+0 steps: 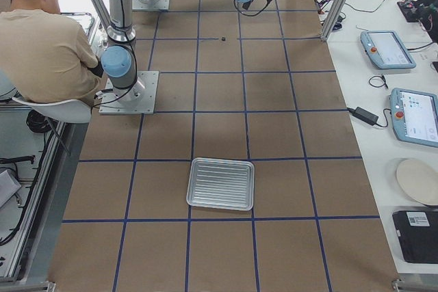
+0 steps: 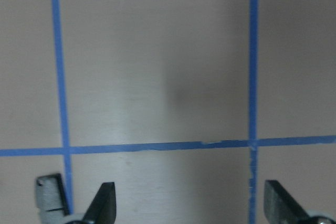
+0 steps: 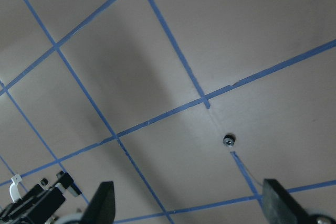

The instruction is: Place bearing gear from tray to pile

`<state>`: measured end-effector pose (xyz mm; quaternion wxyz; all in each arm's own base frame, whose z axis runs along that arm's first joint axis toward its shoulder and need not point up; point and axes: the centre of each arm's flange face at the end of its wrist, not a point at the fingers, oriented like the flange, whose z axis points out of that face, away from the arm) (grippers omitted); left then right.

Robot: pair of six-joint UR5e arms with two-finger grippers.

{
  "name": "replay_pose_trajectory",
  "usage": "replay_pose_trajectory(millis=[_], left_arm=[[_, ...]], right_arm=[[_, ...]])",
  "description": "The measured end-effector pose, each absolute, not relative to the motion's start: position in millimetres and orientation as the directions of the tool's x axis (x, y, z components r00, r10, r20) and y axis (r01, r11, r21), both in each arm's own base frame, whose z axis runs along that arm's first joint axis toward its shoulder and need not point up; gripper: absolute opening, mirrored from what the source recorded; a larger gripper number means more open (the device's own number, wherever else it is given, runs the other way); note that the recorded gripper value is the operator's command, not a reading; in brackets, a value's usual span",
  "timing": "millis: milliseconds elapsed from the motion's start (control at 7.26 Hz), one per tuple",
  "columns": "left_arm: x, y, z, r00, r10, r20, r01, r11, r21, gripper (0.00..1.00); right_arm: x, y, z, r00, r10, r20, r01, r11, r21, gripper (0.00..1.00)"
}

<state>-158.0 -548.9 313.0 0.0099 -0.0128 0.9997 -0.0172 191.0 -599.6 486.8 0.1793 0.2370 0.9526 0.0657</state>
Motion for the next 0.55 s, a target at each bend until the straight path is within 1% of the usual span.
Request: replay_pose_trajectory(millis=[138, 275, 413, 551], left_arm=[[-208, -537, 297, -1.000, -0.024, -0.010, -0.024, 1.000, -0.012, 1.00], [-260, -522, 277, -1.000, 0.012, 0.001, 0.012, 1.000, -0.005, 1.00], [-309, -504, 261, -0.999, 0.050, 0.007, 0.050, 0.999, -0.018, 1.00], [-344, -486, 246, -0.998, 0.058, 0.009, 0.058, 0.998, -0.018, 1.00]], right_arm=[[177, -595, 509, -0.868, 0.431, -0.246, 0.399, 0.901, 0.170, 1.00], [165, -583, 524, -0.929, 0.328, -0.168, 0.311, 0.943, 0.120, 1.00], [154, -569, 533, -0.978, 0.191, -0.090, 0.184, 0.980, 0.077, 1.00], [147, -559, 532, -0.994, 0.102, -0.039, 0.099, 0.993, 0.068, 0.99]])
